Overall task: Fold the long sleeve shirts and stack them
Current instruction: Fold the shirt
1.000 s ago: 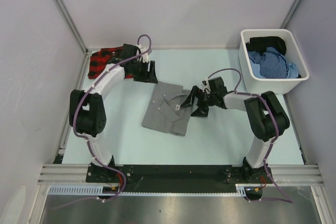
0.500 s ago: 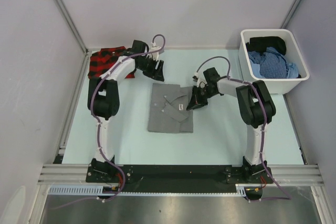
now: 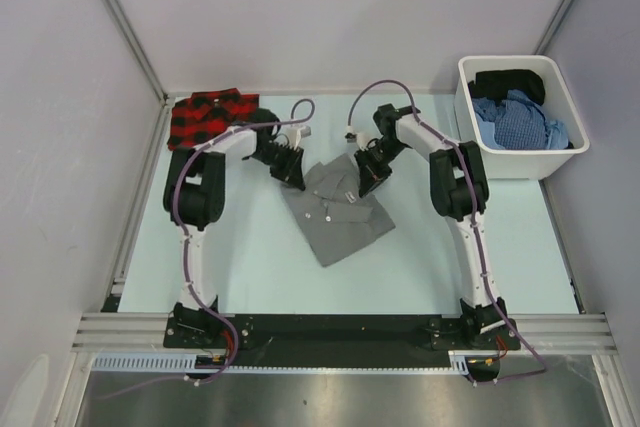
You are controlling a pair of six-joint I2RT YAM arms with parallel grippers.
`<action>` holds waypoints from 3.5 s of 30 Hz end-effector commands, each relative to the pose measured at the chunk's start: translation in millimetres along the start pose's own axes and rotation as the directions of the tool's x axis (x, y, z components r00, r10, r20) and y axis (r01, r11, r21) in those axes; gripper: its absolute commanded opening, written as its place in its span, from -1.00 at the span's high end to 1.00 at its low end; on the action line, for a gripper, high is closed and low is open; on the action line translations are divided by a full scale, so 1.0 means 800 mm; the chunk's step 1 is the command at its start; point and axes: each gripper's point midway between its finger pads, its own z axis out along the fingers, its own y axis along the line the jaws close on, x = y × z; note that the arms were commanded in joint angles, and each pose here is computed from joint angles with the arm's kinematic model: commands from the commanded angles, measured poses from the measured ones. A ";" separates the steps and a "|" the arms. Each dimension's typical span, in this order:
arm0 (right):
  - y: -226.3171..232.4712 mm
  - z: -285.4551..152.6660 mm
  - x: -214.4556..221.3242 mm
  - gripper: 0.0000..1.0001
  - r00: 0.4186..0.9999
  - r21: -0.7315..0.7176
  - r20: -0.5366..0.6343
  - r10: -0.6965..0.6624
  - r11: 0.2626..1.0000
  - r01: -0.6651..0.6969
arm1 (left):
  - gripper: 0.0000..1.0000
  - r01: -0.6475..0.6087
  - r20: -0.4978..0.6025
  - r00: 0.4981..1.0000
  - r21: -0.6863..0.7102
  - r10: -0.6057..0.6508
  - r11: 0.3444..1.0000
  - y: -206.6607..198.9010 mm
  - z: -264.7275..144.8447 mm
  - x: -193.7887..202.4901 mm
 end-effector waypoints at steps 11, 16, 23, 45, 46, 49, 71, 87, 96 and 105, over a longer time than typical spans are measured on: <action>0.005 0.030 0.024 1.00 0.564 -0.197 -0.316 -0.763 0.635 0.747 | -0.10 0.244 0.004 0.969 0.140 -0.247 0.960 -0.154 -0.056 0.158; 0.038 0.051 -0.004 0.99 0.349 -0.216 -0.286 -0.892 0.415 0.884 | -0.38 0.313 0.150 0.935 0.078 -0.321 0.947 -0.124 -0.091 0.139; 0.068 0.046 -0.075 0.37 0.235 -0.031 -0.227 -0.945 0.248 0.968 | -0.42 0.418 0.187 0.886 0.073 -0.424 0.905 -0.085 -0.098 0.134; 0.012 -0.119 0.001 -0.07 0.968 -0.009 0.184 -0.170 0.985 0.175 | 0.06 0.357 0.047 0.931 0.101 -0.362 0.929 -0.098 -0.055 0.133; 0.009 -0.117 0.006 -0.06 0.971 -0.016 0.183 -0.153 0.987 0.159 | 0.07 0.363 0.039 0.929 0.105 -0.368 0.926 -0.100 -0.054 0.134; 0.008 -0.105 0.022 -0.06 0.980 -0.047 0.165 -0.115 0.991 0.124 | 0.11 0.359 0.015 0.932 0.107 -0.363 0.927 -0.105 -0.049 0.136; -0.017 -0.061 0.075 0.19 0.996 -0.084 0.053 -0.079 0.993 0.083 | 1.00 0.294 0.043 0.954 0.058 -0.296 0.954 -0.096 -0.058 0.109; 0.014 -0.100 0.053 1.00 0.980 -0.133 0.154 -0.126 0.980 0.146 | 1.00 0.213 0.122 0.969 0.041 -0.217 0.976 -0.105 -0.083 0.077; -0.008 -0.108 0.026 1.00 0.970 -0.097 0.199 -0.136 0.983 0.158 | 1.00 0.175 0.170 0.972 -0.048 -0.165 0.983 -0.076 -0.083 0.062; -0.044 -0.078 0.032 1.00 0.979 -0.069 0.179 -0.092 0.992 0.106 | 1.00 0.215 0.161 0.967 -0.097 -0.198 0.972 -0.041 -0.059 0.075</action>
